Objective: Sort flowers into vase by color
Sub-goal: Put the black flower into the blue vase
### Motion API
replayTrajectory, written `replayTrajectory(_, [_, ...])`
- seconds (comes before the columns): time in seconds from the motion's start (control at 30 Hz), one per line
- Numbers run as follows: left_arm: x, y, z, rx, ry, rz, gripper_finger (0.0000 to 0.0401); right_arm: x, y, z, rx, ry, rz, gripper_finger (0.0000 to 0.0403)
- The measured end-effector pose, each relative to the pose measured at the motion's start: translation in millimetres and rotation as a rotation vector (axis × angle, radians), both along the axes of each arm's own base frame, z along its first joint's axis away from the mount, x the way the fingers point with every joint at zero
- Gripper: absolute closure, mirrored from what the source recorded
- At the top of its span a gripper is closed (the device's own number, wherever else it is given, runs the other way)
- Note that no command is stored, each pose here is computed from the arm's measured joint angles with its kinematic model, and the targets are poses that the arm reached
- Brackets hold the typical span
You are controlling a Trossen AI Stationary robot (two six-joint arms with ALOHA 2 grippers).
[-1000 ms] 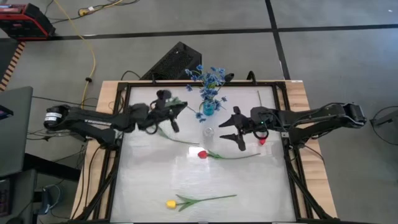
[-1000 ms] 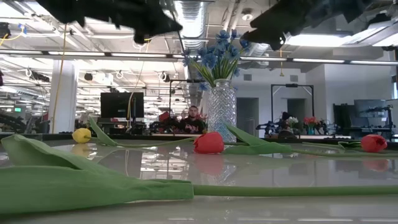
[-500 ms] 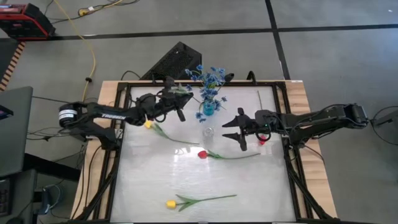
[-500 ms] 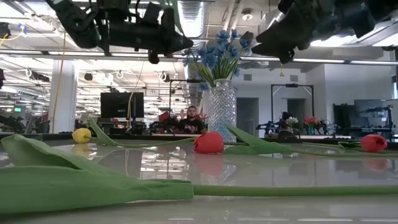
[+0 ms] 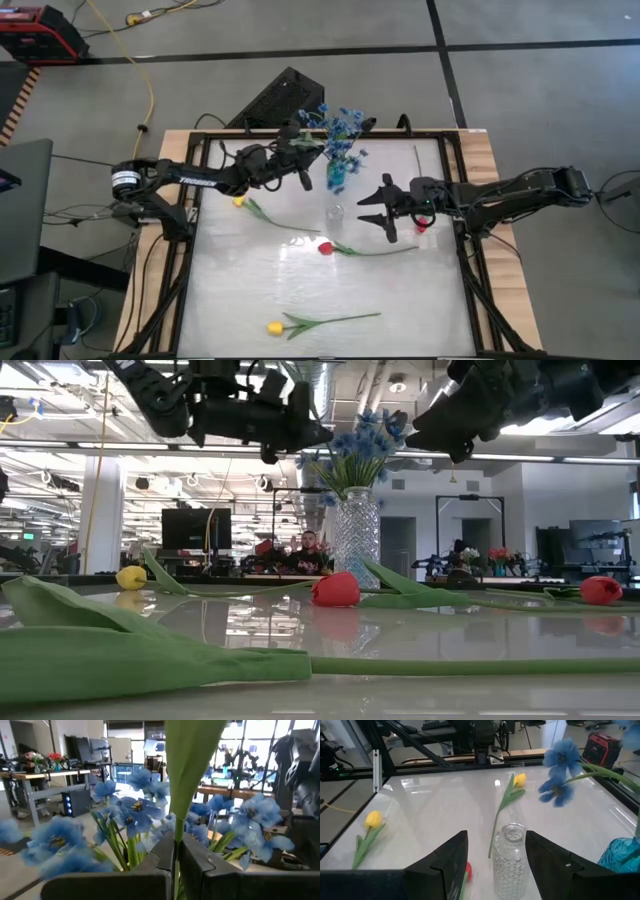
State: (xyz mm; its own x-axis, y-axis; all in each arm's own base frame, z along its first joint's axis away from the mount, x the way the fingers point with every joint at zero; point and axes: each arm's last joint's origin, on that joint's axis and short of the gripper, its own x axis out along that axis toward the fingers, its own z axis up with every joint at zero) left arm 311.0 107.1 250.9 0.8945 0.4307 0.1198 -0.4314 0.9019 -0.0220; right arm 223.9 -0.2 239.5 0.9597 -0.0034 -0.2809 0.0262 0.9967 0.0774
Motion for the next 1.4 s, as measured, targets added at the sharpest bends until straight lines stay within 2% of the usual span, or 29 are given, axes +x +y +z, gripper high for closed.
replayTrajectory(0.17, [4, 2, 2, 0.007, 0.053, 0.021, 0.0401, 0, 0, -1, -0.003, 0.012, 0.001, 0.0180])
replayTrajectory(0.47, [2, 8, 1, 0.007, 0.070, 0.061, 0.0401, 0, 0, -1, -0.011, 0.015, 0.002, 0.0180])
replayTrajectory(1.17, [3, 8, -1, -0.027, 0.078, 0.052, 0.0401, 0, 0, -1, -0.002, 0.014, 0.004, 0.0180])
replayTrajectory(1.4, [16, 12, -23, -0.048, 0.105, 0.049, 0.0401, 0, 1, -1, -0.001, 0.013, 0.006, 0.0180])
